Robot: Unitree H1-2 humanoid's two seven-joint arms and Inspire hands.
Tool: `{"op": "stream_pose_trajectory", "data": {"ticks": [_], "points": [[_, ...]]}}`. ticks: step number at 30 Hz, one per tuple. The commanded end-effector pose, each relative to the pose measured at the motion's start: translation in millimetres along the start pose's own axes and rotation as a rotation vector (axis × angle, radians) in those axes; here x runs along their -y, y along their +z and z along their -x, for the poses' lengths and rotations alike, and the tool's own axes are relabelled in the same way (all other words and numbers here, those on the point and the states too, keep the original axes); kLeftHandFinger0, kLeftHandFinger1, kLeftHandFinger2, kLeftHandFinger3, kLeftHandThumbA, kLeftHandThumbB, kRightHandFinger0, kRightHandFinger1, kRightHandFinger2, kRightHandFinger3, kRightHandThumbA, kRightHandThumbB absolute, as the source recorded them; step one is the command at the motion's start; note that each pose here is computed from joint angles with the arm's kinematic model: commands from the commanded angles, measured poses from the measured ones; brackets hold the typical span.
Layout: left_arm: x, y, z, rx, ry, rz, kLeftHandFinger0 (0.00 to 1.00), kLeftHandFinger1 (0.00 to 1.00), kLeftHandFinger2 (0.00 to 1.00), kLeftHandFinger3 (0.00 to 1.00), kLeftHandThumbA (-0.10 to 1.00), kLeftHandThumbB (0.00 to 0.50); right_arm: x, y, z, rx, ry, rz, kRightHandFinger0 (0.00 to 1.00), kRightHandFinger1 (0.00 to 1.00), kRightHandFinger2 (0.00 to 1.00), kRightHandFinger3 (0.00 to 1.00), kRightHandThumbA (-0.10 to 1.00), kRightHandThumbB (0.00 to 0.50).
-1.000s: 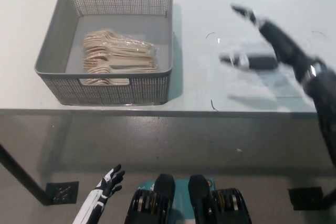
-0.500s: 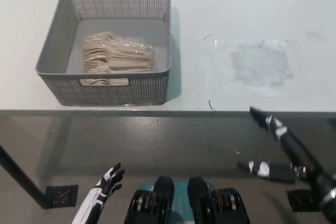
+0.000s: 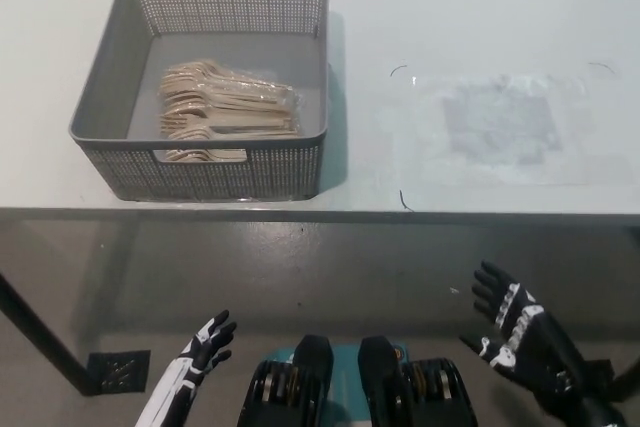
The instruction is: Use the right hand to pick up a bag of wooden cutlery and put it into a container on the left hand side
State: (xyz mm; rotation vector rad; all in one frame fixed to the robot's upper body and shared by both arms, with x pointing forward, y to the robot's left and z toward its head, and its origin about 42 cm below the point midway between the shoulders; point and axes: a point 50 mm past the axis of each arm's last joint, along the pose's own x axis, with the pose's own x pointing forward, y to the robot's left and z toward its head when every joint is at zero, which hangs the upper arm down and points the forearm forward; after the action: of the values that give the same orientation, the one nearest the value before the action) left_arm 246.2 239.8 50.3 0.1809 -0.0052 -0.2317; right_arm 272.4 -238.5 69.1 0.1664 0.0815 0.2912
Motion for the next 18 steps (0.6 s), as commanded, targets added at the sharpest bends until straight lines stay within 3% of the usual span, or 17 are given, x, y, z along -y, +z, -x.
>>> {"op": "stream_pose_trajectory", "data": {"ticks": [1, 5, 8, 11, 13, 17, 18], "points": [[-16, 2, -1, 0.013, 0.022, 0.030, 1.00, 1.00, 1.00, 1.00, 1.00, 0.132, -9, -23, 10, 0.107, -0.044, -0.320, 1.00, 1.00, 1.00, 1.00, 1.00, 0.297], [-14, -6, 9, -0.007, 0.040, 0.043, 1.00, 1.00, 1.00, 1.00, 1.00, 0.146, -11, -36, 15, 0.109, -0.087, -0.197, 1.00, 1.00, 1.00, 1.00, 1.00, 0.243], [-16, -9, 12, -0.016, 0.055, 0.045, 1.00, 1.00, 1.00, 1.00, 1.00, 0.146, -10, -40, 13, 0.101, -0.119, -0.148, 1.00, 1.00, 1.00, 1.00, 1.00, 0.288], [-11, -14, 17, -0.034, 0.061, 0.062, 1.00, 1.00, 1.00, 1.00, 1.00, 0.141, -3, -48, 17, 0.094, -0.149, -0.120, 1.00, 1.00, 1.00, 1.00, 1.00, 0.298], [-10, -18, 22, -0.047, 0.064, 0.060, 1.00, 1.00, 1.00, 1.00, 1.00, 0.128, -3, -50, 21, 0.086, -0.156, -0.120, 1.00, 1.00, 1.00, 1.00, 1.00, 0.286], [-8, -21, 27, -0.072, 0.073, 0.066, 1.00, 1.00, 1.00, 1.00, 1.00, 0.160, -2, -52, 23, 0.074, -0.154, -0.111, 1.00, 1.00, 1.00, 1.00, 1.00, 0.244], [-9, -21, 27, -0.070, 0.076, 0.065, 1.00, 1.00, 1.00, 1.00, 1.00, 0.130, -1, -53, 22, 0.074, -0.149, -0.105, 1.00, 1.00, 1.00, 1.00, 1.00, 0.229]]}}
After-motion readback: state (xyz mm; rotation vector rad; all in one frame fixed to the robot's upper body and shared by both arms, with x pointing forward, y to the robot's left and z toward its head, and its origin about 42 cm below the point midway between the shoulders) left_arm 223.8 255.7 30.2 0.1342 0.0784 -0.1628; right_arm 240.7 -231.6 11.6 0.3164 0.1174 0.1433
